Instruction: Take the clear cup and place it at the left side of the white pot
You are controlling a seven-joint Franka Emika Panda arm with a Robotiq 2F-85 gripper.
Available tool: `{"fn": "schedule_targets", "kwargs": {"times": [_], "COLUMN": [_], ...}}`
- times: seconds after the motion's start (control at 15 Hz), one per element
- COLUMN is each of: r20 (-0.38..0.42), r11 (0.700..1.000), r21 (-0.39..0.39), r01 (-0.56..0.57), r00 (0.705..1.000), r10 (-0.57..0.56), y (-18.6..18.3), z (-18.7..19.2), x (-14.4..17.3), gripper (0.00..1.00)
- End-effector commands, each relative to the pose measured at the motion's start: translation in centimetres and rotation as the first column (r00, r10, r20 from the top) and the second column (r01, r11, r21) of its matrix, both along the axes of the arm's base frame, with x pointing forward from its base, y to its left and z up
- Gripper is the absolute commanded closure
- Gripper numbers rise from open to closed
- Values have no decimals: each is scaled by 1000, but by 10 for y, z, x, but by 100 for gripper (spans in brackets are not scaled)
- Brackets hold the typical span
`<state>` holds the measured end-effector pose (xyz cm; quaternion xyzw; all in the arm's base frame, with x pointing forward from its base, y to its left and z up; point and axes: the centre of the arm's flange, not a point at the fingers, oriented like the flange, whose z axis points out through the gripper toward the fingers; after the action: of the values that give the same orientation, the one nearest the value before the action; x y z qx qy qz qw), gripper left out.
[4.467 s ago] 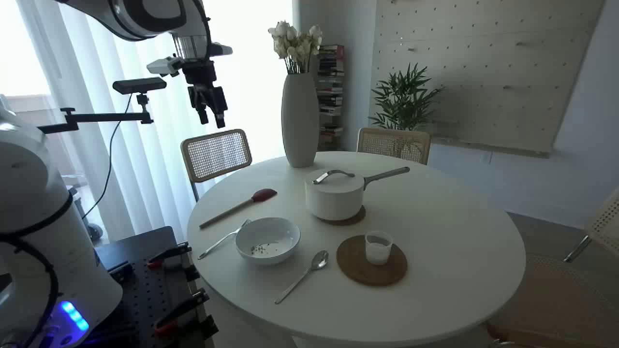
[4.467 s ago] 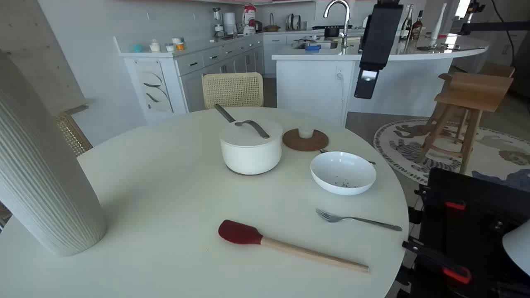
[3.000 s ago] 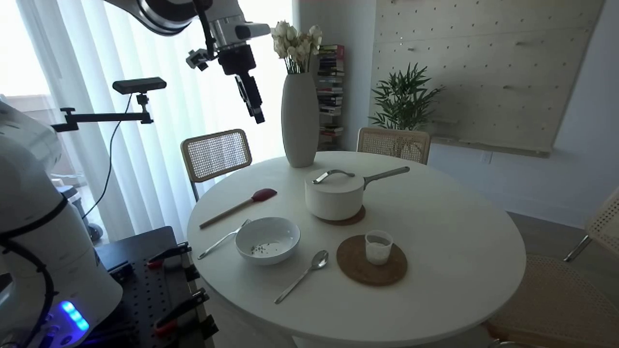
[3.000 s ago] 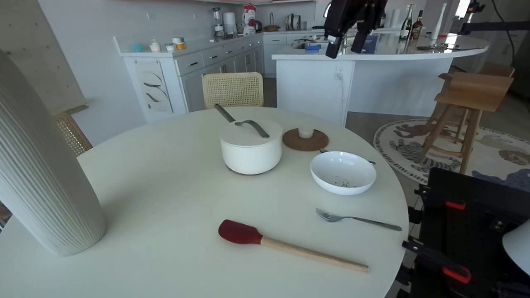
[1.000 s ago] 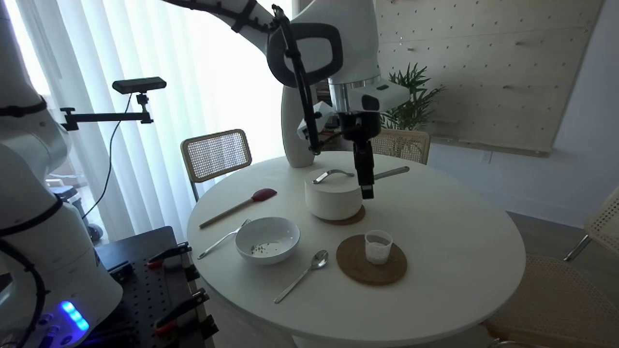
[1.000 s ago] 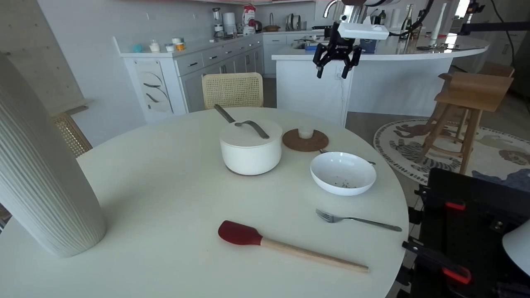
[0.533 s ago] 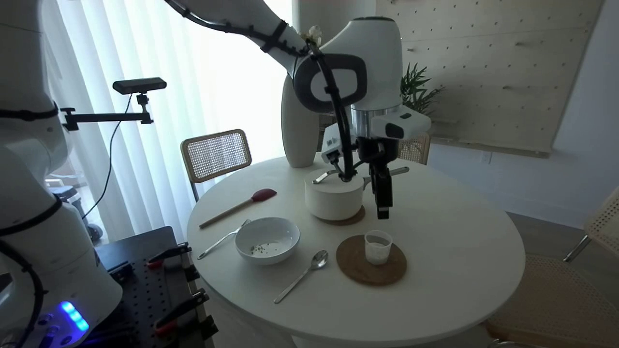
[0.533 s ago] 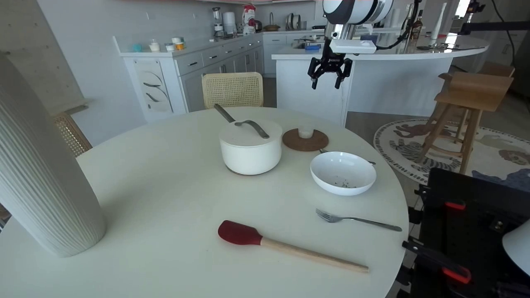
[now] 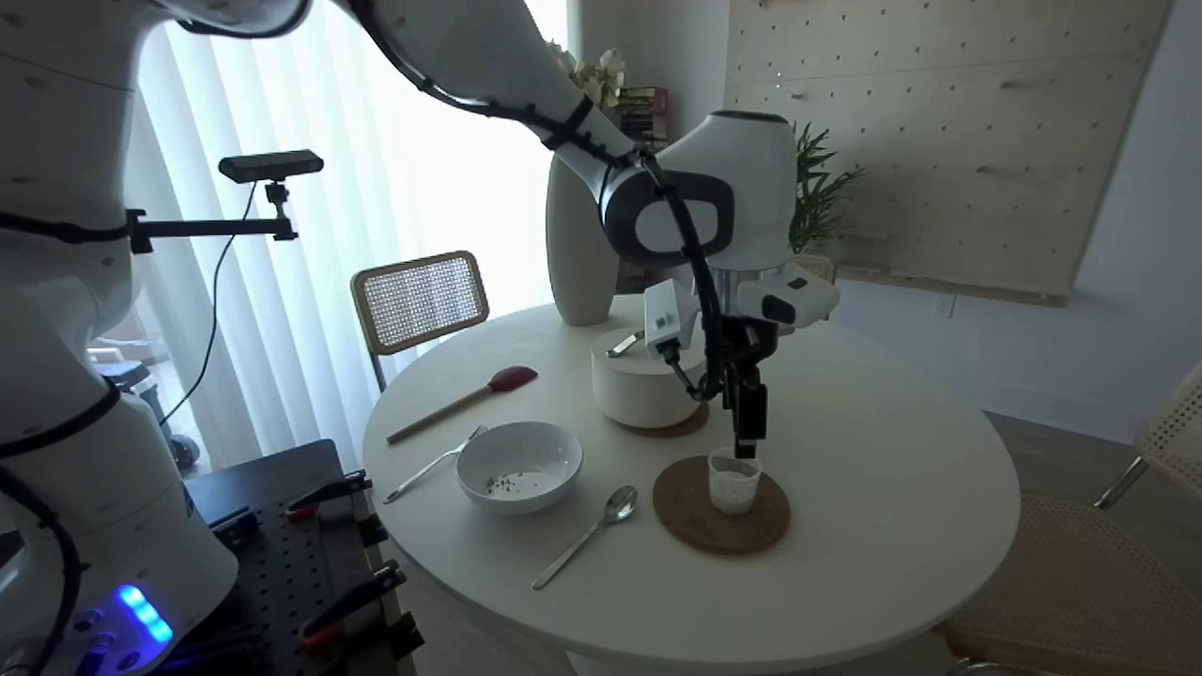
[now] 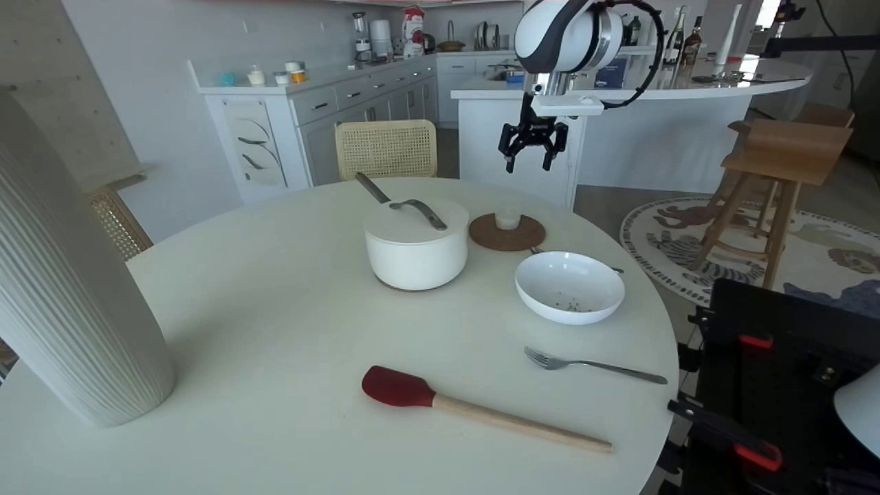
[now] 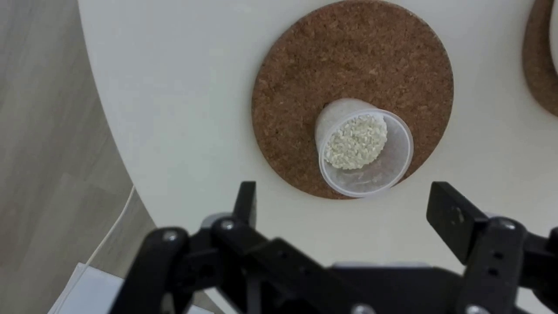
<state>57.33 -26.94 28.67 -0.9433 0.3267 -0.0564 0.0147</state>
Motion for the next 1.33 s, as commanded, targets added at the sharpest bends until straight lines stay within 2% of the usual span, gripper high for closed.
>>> {"fn": "schedule_targets", "kwargs": {"times": [0.0, 1.13, 1.2, 1.27], "r20": [-8, -74, -75, -76], "r11": [1000, 1000, 1000, 1000], "r21": [15, 10, 5, -1], "r01": [-17, 10, 11, 11], "r00": [1000, 997, 997, 997], "r10": [17, -9, -10, -11], "y": [-3, -13, -13, -14], "z": [-14, -59, -61, -62], "x": [11, 12, 12, 13], "gripper": [0, 0, 1, 6]}}
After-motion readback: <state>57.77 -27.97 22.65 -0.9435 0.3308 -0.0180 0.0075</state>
